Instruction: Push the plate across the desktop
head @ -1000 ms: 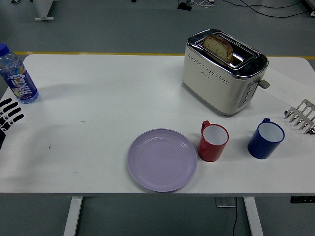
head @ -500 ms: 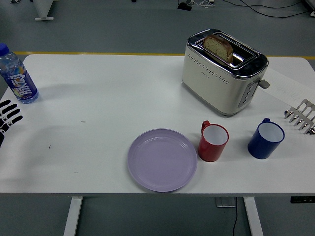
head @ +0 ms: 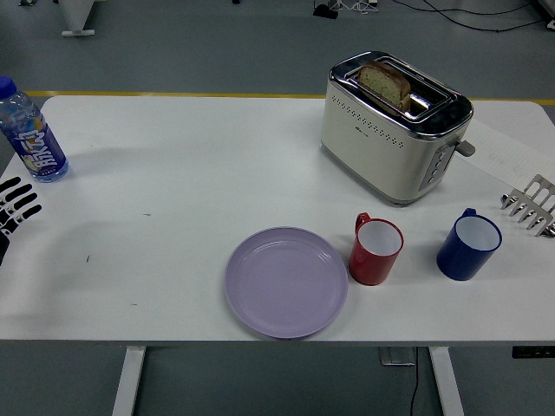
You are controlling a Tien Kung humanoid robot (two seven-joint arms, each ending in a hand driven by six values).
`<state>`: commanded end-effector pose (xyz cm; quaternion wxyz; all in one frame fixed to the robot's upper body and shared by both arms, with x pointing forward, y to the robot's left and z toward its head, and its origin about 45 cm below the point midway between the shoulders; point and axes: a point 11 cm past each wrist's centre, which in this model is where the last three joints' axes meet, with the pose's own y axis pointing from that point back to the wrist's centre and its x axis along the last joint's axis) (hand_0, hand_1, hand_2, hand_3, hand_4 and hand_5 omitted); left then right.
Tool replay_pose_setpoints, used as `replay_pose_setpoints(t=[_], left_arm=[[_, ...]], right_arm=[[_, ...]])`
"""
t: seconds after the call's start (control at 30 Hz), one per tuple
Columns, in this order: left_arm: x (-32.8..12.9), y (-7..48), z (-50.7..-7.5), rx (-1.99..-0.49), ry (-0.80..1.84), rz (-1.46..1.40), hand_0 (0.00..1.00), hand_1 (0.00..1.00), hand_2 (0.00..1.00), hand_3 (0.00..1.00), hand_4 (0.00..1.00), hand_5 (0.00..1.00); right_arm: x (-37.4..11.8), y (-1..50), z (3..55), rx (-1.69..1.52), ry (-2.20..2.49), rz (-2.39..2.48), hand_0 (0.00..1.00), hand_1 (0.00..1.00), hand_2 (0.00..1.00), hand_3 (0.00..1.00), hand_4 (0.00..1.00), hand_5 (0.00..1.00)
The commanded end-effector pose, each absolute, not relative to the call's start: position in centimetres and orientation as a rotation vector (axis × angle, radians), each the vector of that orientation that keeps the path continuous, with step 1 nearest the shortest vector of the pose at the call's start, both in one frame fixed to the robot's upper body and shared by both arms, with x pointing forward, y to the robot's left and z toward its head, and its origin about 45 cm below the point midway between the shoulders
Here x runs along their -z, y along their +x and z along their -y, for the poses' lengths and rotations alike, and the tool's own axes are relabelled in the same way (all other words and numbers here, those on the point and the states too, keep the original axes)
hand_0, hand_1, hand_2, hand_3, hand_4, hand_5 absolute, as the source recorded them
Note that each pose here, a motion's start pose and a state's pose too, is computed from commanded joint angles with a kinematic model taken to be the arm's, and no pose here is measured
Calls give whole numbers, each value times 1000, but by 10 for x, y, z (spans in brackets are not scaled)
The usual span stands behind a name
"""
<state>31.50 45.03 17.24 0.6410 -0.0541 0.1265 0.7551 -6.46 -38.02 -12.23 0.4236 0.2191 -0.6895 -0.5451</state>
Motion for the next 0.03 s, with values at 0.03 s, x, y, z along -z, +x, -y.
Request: replay_pose_setpoints(t=[0.03], left_arm=[[-173,315,-450,-1722,-124,-287,670,728,700,651,587,998]], right_arm=[[122,-65,380,1365,547,1725,570,565,684,600,344,396]])
